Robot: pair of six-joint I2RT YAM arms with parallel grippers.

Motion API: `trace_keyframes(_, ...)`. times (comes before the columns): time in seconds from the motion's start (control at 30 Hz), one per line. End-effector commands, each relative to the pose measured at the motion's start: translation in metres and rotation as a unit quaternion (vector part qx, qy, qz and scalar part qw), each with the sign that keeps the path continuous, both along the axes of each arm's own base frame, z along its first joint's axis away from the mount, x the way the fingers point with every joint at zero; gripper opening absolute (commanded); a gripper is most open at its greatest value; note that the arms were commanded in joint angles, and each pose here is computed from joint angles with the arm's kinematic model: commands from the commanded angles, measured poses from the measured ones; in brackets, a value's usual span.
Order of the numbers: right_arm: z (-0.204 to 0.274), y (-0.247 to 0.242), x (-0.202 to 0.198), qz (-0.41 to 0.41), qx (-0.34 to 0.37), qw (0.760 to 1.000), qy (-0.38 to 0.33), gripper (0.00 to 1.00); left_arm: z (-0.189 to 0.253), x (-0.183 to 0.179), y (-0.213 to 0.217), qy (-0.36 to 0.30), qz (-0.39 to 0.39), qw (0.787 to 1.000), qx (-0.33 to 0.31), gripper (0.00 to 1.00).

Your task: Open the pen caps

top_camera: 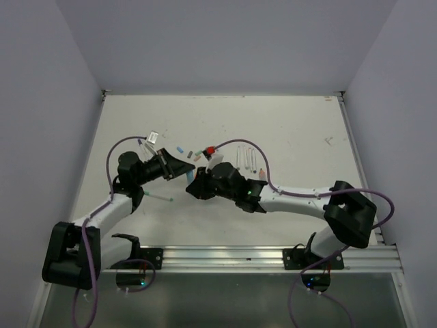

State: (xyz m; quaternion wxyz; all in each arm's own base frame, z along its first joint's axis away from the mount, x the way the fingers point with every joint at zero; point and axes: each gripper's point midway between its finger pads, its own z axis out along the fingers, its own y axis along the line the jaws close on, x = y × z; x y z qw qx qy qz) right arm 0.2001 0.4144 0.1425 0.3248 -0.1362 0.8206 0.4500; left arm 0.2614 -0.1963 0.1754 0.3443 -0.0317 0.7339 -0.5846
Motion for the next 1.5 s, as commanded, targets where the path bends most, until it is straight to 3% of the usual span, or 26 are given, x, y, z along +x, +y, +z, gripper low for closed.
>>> trace_keyframes(0.0, -0.027, -0.092, 0.030, -0.156, -0.327, 0.919, -0.157, 0.00, -0.015, 0.027, 0.021, 0.030, 0.079, 0.990, 0.112, 0.00)
trace_keyframes(0.07, -0.027, -0.111, 0.035, -0.190, -0.375, 0.888, -0.184, 0.00, -0.011, 0.036, 0.023, 0.039, 0.095, 0.989, 0.110, 0.00)
trace_keyframes(0.13, -0.027, -0.115, 0.034, -0.196, -0.394, 0.877, -0.193, 0.00, -0.010, 0.039, 0.022, 0.049, 0.102, 0.989, 0.100, 0.00)
trace_keyframes(0.23, -0.039, -0.112, 0.026, -0.158, -0.396, 0.885, -0.186, 0.00, -0.002, 0.040, 0.020, 0.037, 0.101, 0.991, 0.083, 0.00)
trace_keyframes(0.27, -0.038, -0.091, 0.019, -0.126, -0.349, 0.912, -0.174, 0.00, 0.008, 0.040, 0.017, 0.013, 0.094, 0.993, 0.068, 0.00)
trace_keyframes(0.47, -0.037, -0.057, 0.004, -0.032, -0.180, 0.979, -0.095, 0.00, 0.001, 0.033, 0.016, 0.022, 0.091, 0.994, 0.050, 0.00)
trace_keyframes(0.6, -0.026, -0.031, -0.035, 0.099, -0.050, 0.993, -0.039, 0.00, 0.000, 0.031, 0.015, 0.036, 0.091, 0.995, 0.033, 0.00)
trace_keyframes(0.7, -0.004, -0.019, -0.055, 0.156, 0.025, 0.987, -0.024, 0.00, 0.013, 0.026, 0.011, 0.008, 0.078, 0.997, 0.003, 0.00)
trace_keyframes(0.77, 0.004, -0.017, -0.054, 0.153, 0.045, 0.987, -0.024, 0.00, 0.021, 0.024, 0.009, -0.008, 0.070, 0.998, -0.008, 0.00)
trace_keyframes(0.83, 0.004, -0.023, -0.046, 0.127, 0.032, 0.991, -0.025, 0.00, 0.019, 0.026, 0.008, -0.019, 0.058, 0.998, 0.010, 0.00)
trace_keyframes(0.87, -0.003, -0.036, -0.032, 0.085, 0.002, 0.996, -0.023, 0.00, 0.013, 0.029, 0.009, 0.002, 0.061, 0.998, 0.031, 0.00)
trace_keyframes(0.9, -0.003, -0.044, -0.023, 0.063, -0.012, 0.998, -0.025, 0.00, 0.007, 0.032, 0.013, -0.016, 0.066, 0.995, 0.069, 0.00)
trace_keyframes(0.93, -0.019, -0.064, -0.008, 0.008, -0.062, 0.998, -0.019, 0.00, -0.013, 0.033, 0.022, 0.024, 0.085, 0.990, 0.107, 0.00)
trace_keyframes(0.97, -0.010, -0.077, 0.006, -0.029, -0.072, 0.997, -0.025, 0.00, -0.014, 0.039, 0.028, 0.001, 0.091, 0.985, 0.145, 0.00)
trace_keyframes(1.07, -0.021, -0.133, 0.038, -0.130, -0.155, 0.979, -0.015, 0.00, -0.048, 0.041, 0.046, 0.042, 0.112, 0.967, 0.223, 0.00)
trace_keyframes(1.23, -0.023, -0.215, 0.063, -0.232, -0.253, 0.939, 0.013, 0.00, -0.073, 0.040, 0.038, 0.066, 0.081, 0.970, 0.220, 0.00)
trace_keyframes(1.47, -0.046, -0.293, 0.082, -0.303, -0.268, 0.910, 0.089, 0.00, -0.088, 0.056, 0.033, 0.094, 0.065, 0.968, 0.224, 0.00)
